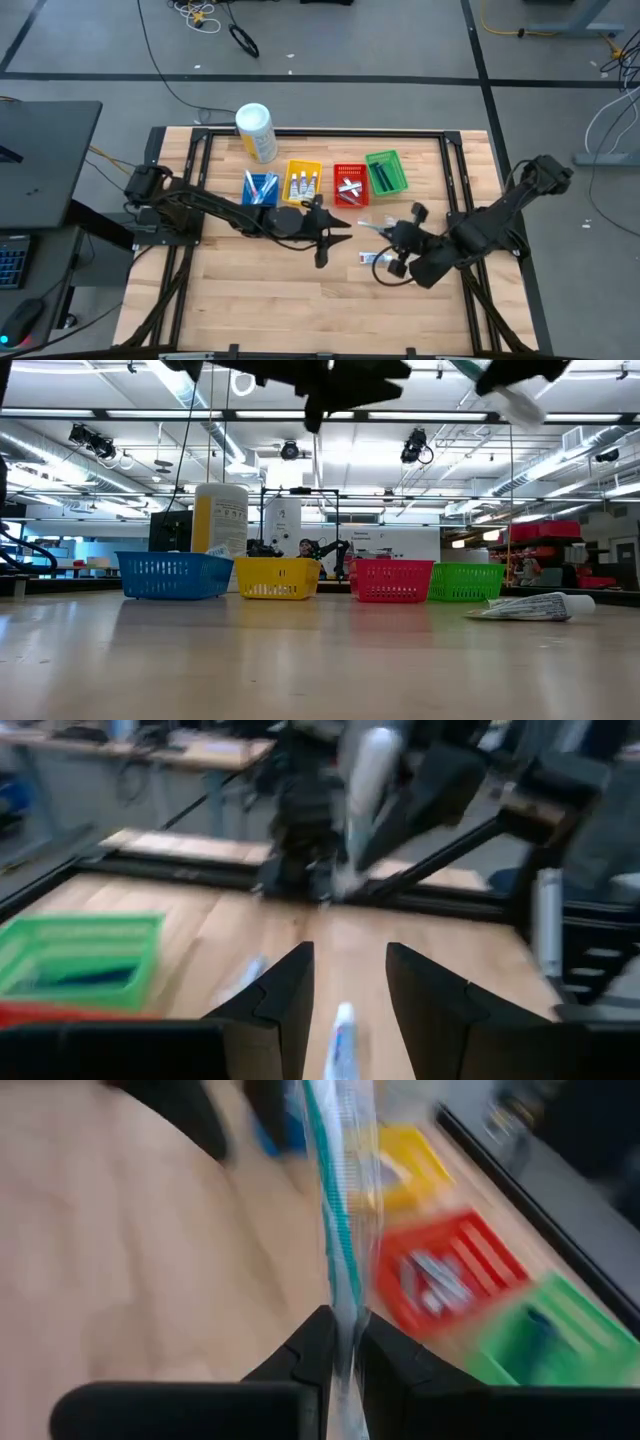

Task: Pick & Place Travel size toiletries
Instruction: Put the green toothbrush into the blue bin, then put the white toothpaste into the yellow bin

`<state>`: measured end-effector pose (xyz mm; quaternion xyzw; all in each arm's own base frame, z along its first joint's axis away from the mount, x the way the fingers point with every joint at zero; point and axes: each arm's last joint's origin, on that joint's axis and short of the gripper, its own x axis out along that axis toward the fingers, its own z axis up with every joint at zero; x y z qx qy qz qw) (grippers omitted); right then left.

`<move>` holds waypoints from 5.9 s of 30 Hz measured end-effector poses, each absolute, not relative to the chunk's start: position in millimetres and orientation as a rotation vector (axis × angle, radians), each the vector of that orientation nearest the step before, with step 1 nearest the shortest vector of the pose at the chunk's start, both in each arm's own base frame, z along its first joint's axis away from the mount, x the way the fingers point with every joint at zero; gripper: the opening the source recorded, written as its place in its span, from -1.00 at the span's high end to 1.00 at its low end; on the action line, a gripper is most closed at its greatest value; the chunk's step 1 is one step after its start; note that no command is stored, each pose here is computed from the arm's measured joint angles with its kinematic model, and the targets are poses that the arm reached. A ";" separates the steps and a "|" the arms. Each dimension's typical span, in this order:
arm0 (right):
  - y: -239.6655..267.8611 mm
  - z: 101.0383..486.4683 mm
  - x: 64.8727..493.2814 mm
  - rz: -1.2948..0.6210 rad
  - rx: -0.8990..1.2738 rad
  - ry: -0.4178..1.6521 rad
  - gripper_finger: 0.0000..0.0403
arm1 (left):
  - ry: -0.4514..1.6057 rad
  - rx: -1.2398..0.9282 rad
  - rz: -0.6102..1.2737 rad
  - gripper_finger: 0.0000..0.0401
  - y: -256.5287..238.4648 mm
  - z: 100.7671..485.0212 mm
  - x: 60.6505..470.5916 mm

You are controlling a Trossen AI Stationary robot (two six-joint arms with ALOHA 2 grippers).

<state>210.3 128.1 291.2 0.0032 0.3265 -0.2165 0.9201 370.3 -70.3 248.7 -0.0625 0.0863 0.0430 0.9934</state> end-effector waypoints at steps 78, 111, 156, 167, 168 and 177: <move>107.3 256.2 246.8 -0.220 0.118 0.658 0.43 | 0.983 -0.452 0.691 0.86 61.5 243.8 263.8; 114.8 241.4 253.0 -0.053 0.109 0.783 0.43 | 1.098 -0.486 0.818 0.20 61.6 203.9 257.2; 89.5 132.8 206.8 0.019 0.108 1.228 0.10 | 0.627 -0.131 0.157 0.21 -67.2 255.5 317.3; 87.8 133.2 208.8 0.066 0.077 1.221 0.27 | 0.648 -0.133 0.146 0.21 -68.4 249.2 320.5; 88.0 133.4 209.3 0.068 0.079 1.215 0.30 | 0.642 -0.134 0.146 0.21 -68.4 249.6 320.8; 88.9 134.6 212.1 0.071 0.085 1.182 0.57 | 0.610 -0.263 0.190 0.21 -68.5 251.3 322.1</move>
